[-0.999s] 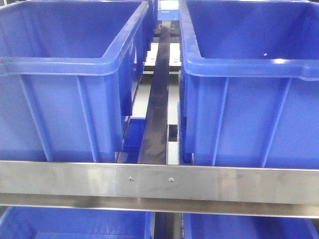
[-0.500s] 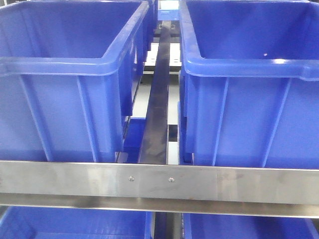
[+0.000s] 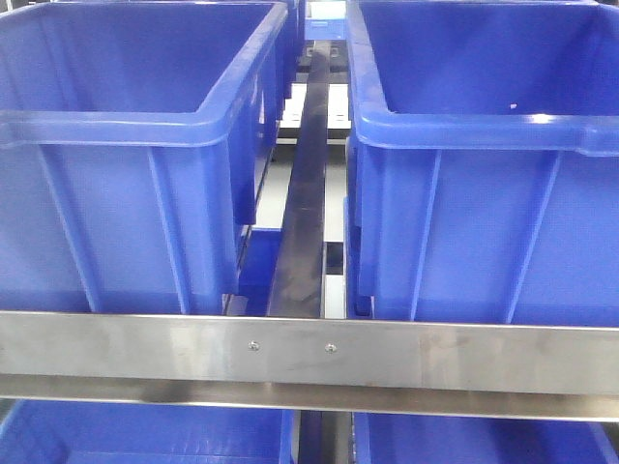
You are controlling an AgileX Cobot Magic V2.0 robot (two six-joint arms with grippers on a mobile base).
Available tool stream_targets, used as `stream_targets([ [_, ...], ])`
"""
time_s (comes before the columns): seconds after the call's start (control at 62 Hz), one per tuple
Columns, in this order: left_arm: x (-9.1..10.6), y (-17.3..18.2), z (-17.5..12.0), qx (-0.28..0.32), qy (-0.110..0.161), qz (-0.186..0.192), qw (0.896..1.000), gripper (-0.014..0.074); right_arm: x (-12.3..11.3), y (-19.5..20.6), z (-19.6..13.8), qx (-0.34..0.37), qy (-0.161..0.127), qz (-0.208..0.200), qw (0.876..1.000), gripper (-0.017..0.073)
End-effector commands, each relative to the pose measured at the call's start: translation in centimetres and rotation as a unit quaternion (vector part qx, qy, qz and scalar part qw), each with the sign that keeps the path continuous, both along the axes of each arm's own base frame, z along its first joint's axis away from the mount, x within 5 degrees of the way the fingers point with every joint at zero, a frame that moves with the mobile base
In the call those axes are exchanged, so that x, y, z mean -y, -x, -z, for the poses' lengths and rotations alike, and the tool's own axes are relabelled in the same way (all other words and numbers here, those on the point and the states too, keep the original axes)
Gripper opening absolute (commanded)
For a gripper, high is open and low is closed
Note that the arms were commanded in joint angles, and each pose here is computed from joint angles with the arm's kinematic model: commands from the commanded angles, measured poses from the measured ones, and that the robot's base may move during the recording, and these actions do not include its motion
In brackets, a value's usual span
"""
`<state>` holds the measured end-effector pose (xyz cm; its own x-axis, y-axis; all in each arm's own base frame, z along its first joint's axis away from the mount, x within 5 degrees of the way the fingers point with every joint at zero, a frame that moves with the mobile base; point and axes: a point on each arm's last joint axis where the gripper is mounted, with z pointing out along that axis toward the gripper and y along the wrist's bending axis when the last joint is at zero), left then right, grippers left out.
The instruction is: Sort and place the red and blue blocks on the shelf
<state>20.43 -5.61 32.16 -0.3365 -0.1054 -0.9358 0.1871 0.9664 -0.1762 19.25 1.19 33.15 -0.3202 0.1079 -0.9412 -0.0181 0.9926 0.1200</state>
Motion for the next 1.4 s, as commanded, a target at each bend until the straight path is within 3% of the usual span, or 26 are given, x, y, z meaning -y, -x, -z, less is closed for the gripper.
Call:
stream_targets([
  [0.0,-0.1,1.1,-1.4,0.061,0.022,0.013,0.998,0.0135,0.1,1.0,-1.6,0.062,0.005,0.000,0.998,0.0050],
  [0.274,-1.2,5.0,3.7,0.023,0.023,0.010,0.999,0.0135,0.4,5.1,3.1,0.068,0.004,-0.002,0.998,0.0050],
  [0.483,-1.9,7.7,5.4,0.041,0.029,0.013,0.999,0.0135,0.5,7.7,6.0,0.070,0.004,-0.002,0.998,0.0050],
  [1.386,-2.1,8.1,5.9,0.042,0.025,0.013,0.999,0.0135,0.5,8.1,6.1,0.076,0.000,-0.001,0.997,0.0048],
])
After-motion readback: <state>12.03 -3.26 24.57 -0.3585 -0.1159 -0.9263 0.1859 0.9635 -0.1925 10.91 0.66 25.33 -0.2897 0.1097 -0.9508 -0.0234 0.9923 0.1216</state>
